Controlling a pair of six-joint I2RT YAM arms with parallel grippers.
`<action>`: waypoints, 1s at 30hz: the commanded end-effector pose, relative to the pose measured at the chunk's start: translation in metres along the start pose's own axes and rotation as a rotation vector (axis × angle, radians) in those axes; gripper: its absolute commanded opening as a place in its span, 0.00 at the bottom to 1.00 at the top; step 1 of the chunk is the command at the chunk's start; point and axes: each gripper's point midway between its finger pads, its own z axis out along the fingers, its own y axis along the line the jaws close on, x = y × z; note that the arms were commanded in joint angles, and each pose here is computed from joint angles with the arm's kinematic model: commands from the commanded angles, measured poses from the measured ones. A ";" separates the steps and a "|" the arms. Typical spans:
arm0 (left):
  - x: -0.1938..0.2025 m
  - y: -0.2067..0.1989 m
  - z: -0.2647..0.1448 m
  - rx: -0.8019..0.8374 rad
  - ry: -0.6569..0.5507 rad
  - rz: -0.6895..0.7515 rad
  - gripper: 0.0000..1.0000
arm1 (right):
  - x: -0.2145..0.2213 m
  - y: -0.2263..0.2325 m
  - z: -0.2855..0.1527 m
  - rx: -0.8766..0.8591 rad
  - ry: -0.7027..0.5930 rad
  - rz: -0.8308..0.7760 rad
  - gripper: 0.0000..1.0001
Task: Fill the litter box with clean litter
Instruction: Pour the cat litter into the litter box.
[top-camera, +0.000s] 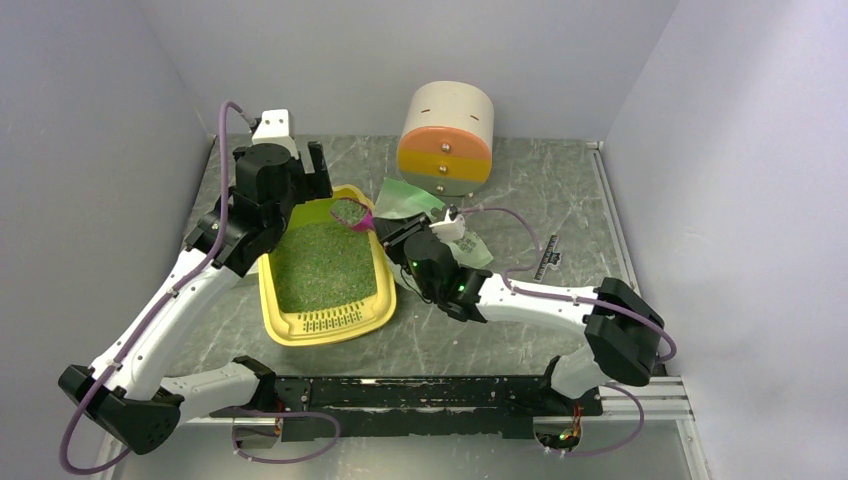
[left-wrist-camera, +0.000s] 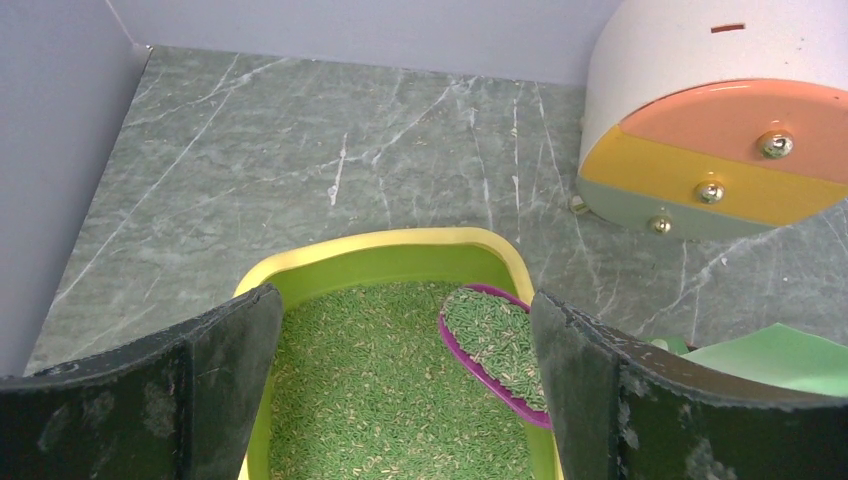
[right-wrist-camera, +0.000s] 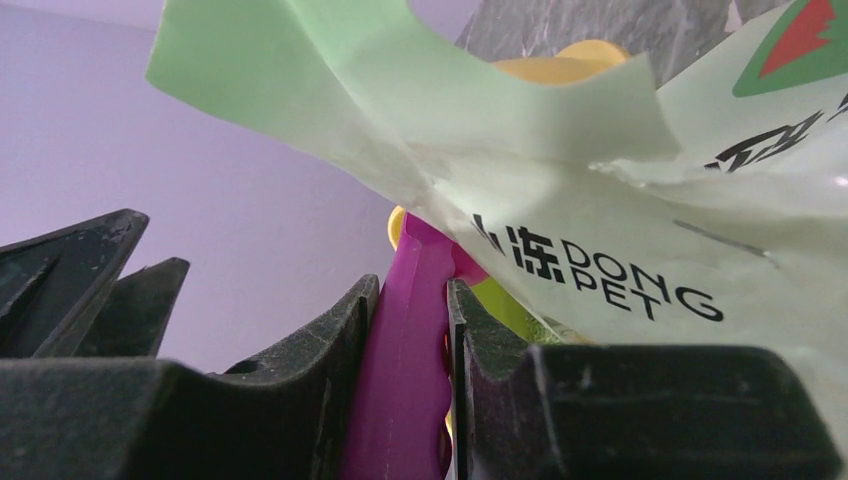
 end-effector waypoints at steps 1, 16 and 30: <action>-0.004 0.002 -0.004 -0.009 -0.023 0.016 0.98 | -0.009 0.006 0.007 0.014 -0.076 -0.030 0.00; -0.006 0.000 -0.004 -0.007 -0.025 0.026 0.98 | -0.010 0.007 0.023 0.087 -0.152 -0.168 0.00; -0.003 -0.003 -0.003 0.003 -0.020 0.029 0.98 | -0.014 0.018 0.014 0.103 -0.218 -0.282 0.00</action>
